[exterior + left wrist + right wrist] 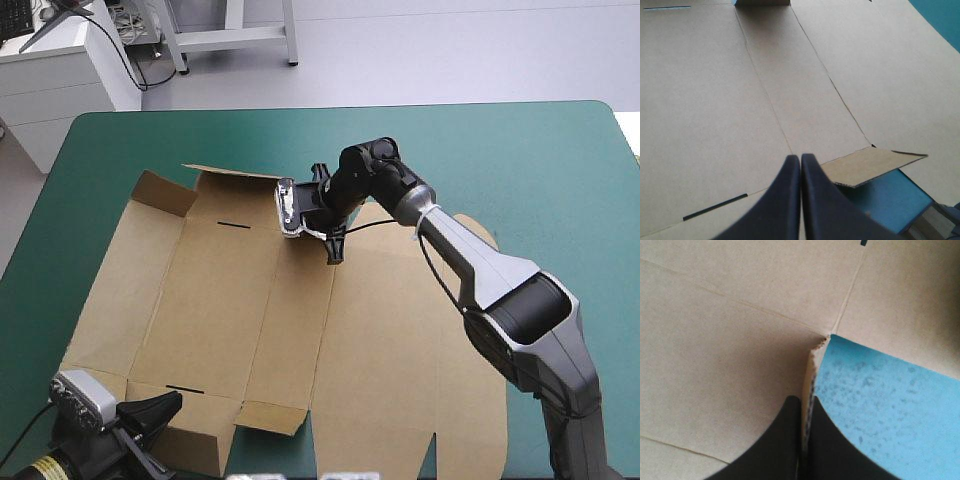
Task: Fold the box
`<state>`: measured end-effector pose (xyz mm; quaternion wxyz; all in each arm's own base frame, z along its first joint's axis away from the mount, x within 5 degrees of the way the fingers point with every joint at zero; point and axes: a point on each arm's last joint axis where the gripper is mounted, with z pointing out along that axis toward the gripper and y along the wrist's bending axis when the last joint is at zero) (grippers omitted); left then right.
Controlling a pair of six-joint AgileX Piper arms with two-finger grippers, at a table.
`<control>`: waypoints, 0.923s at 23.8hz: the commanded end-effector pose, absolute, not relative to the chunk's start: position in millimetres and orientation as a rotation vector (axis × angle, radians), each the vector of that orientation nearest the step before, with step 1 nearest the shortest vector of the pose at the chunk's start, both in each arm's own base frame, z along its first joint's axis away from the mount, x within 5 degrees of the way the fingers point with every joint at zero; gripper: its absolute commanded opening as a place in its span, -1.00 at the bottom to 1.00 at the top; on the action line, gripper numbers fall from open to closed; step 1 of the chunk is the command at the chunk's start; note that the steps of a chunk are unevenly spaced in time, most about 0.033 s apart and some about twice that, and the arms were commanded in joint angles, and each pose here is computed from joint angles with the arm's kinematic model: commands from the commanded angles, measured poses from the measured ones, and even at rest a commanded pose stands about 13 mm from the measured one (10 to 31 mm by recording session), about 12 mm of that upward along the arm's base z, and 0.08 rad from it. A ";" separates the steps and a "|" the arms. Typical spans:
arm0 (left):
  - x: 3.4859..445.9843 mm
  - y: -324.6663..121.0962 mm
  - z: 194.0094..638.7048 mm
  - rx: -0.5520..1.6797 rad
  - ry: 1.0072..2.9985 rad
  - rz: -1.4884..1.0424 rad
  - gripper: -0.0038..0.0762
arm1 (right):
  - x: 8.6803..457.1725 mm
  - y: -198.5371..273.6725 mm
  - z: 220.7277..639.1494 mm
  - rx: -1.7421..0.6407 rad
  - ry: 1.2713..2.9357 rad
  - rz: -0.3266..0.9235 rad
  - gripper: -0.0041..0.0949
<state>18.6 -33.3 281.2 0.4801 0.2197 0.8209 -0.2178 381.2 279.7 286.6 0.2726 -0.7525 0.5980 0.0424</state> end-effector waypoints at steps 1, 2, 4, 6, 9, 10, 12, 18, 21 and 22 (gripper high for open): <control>21.0 -35.0 292.8 0.504 1.939 -0.564 -0.92 | 369.2 280.7 326.1 -1.968 1.508 0.107 -0.96; 21.0 -35.0 292.8 0.504 1.939 -0.564 -0.92 | 367.2 280.1 324.6 -1.992 1.518 0.120 -0.96; 21.0 -35.0 292.8 0.504 1.939 -0.564 -0.92 | 365.2 279.2 323.3 -1.980 1.576 0.153 -0.96; 21.0 -35.0 292.8 0.504 1.939 -0.564 -0.92 | 365.0 278.9 323.1 -1.918 1.663 0.187 -0.96; 21.0 -35.0 292.8 0.504 1.939 -0.564 -0.92 | 368.0 278.3 323.2 -1.862 1.708 0.168 -0.92; 21.0 -35.0 292.8 0.504 1.939 -0.564 -0.92 | 369.3 277.9 323.5 -1.852 1.709 0.152 -0.86; 21.0 -35.0 292.8 0.504 1.939 -0.564 -0.92 | 371.9 276.0 323.3 -1.823 1.739 0.115 -0.58; 21.0 -35.0 292.8 0.504 1.939 -0.564 -0.92 | 371.0 268.8 329.9 -1.797 1.784 0.061 0.02; 21.0 -35.0 292.8 0.504 1.939 -0.564 -0.92 | 366.4 255.9 347.6 -1.730 1.840 0.011 -0.06; 21.0 -35.0 292.8 0.504 1.939 -0.564 -0.92 | 365.5 249.2 356.1 -1.659 1.885 -0.009 -0.11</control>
